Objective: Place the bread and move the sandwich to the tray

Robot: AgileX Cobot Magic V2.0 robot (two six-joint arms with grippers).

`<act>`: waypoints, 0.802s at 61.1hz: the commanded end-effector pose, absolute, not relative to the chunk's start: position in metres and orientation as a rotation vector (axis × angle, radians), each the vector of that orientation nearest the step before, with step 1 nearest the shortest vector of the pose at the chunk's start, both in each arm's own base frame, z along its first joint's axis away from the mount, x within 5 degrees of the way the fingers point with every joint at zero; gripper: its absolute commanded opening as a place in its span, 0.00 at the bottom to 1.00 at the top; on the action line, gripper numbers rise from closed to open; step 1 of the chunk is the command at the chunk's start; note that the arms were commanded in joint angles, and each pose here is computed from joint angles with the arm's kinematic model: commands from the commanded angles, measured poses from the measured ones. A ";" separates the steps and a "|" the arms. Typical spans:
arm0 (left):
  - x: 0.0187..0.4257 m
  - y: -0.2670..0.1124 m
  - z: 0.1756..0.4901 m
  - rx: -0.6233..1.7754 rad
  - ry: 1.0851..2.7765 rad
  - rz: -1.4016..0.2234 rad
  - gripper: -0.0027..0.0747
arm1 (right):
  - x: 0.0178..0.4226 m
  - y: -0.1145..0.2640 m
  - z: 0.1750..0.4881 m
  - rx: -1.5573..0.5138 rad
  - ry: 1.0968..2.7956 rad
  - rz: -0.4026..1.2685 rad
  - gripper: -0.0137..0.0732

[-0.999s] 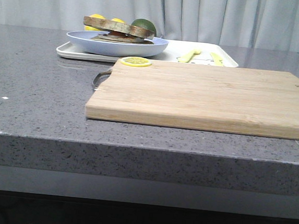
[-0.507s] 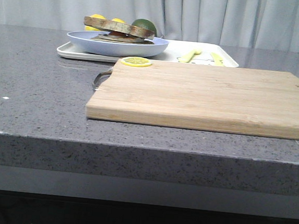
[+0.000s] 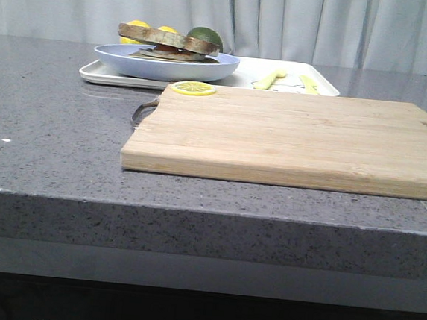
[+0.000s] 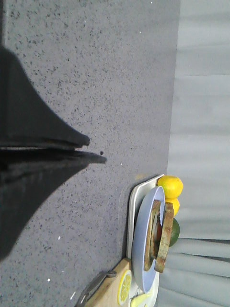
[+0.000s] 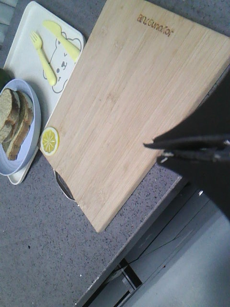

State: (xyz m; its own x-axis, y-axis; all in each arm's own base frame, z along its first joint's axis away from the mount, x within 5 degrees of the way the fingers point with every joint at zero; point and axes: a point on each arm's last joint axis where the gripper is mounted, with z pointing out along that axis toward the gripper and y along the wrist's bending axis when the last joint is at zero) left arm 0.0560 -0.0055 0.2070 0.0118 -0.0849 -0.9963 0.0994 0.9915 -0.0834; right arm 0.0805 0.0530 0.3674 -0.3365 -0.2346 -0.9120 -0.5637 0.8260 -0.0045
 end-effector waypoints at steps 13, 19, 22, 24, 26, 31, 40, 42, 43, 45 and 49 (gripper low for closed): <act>0.053 -0.007 0.215 0.030 1.436 -0.169 0.01 | 0.081 0.053 0.381 -0.564 1.834 0.387 0.08; 0.053 -0.007 0.215 0.034 1.436 -0.164 0.01 | 0.081 0.053 0.381 -0.564 1.834 0.387 0.08; 0.053 -0.006 0.215 0.034 1.435 -0.161 0.01 | 0.081 0.053 0.381 -0.564 1.834 0.387 0.08; 0.053 -0.006 0.215 0.029 1.436 -0.160 0.01 | 0.081 0.053 0.381 -0.564 1.834 0.387 0.08; 0.053 -0.006 0.215 0.026 1.436 -0.156 0.01 | 0.081 0.053 0.381 -0.564 1.834 0.387 0.08; 0.054 -0.005 0.215 0.017 1.435 -0.147 0.01 | 0.081 0.053 0.381 -0.564 1.834 0.387 0.08; 0.054 -0.004 0.215 -0.002 1.435 -0.125 0.01 | 0.081 0.053 0.381 -0.564 1.834 0.387 0.08; 0.054 -0.004 0.215 -0.005 1.435 -0.122 0.01 | 0.081 0.053 0.381 -0.564 1.834 0.387 0.08; 0.054 -0.004 0.215 -0.005 1.435 -0.122 0.01 | 0.081 0.053 0.381 -0.564 1.834 0.387 0.08; 0.054 -0.004 0.215 -0.008 1.435 -0.118 0.01 | 0.081 0.053 0.381 -0.564 1.834 0.387 0.08; 0.054 -0.003 0.215 -0.009 1.435 -0.117 0.01 | 0.081 0.053 0.381 -0.564 1.834 0.387 0.08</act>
